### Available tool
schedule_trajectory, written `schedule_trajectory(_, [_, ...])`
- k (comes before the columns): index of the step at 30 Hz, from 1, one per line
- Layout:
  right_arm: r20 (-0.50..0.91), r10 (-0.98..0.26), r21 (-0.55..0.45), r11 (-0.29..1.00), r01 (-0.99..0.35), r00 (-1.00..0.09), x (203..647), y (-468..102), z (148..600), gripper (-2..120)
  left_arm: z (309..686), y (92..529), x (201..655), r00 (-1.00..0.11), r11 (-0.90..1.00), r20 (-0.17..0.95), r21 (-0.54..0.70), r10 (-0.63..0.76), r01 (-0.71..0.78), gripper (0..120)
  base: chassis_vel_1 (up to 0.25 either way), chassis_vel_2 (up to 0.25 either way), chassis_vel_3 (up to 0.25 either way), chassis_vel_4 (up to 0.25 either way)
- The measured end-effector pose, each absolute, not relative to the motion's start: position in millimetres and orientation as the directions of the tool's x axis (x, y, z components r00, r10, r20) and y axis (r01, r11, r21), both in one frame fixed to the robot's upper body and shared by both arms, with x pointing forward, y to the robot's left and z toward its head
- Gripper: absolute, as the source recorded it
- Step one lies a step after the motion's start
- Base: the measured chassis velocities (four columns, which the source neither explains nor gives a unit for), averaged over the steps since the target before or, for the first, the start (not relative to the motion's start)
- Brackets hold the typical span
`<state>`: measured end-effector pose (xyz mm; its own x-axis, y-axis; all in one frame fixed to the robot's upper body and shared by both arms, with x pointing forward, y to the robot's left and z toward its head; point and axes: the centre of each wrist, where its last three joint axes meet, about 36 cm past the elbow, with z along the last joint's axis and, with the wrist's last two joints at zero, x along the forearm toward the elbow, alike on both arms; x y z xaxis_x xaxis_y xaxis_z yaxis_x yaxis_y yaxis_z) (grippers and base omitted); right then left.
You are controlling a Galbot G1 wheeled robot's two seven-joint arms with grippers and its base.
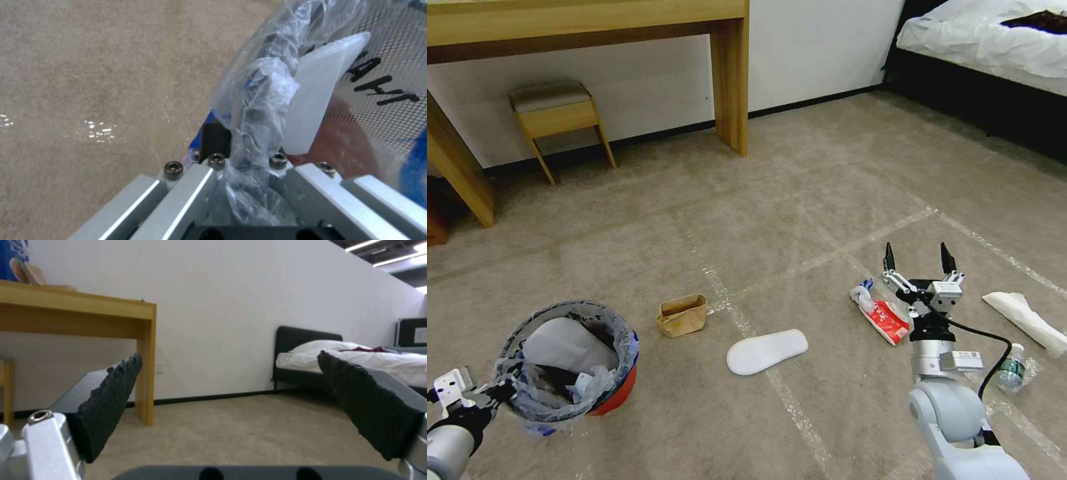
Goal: Pick up the trash bin and place the garbage on the floor into it.
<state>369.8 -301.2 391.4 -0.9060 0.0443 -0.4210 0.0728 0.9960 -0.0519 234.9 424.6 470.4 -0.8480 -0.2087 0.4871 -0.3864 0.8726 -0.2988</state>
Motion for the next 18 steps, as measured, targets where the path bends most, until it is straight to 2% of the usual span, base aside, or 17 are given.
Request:
schedule_trajectory(8, [-0.421, 0.042, -0.056, 0.996, 0.072, -0.906, 370.9, -301.7, 391.8, 100, 471.9, 424.2, 232.5, -0.848, 0.872, 0.486, -0.298, -0.212, -0.389, 1, 0.0, 0.0, 0.0, 0.0])
schedule_trajectory(18, [-0.422, 0.038, -0.058, 0.996, 0.068, -0.906, 375.2, -301.9, 390.4, 100, 472.5, 423.8, 231.8, -0.848, 0.871, 0.485, -0.298, -0.214, -0.39, 1, -0.07, 0.091, 0.087, -0.08])
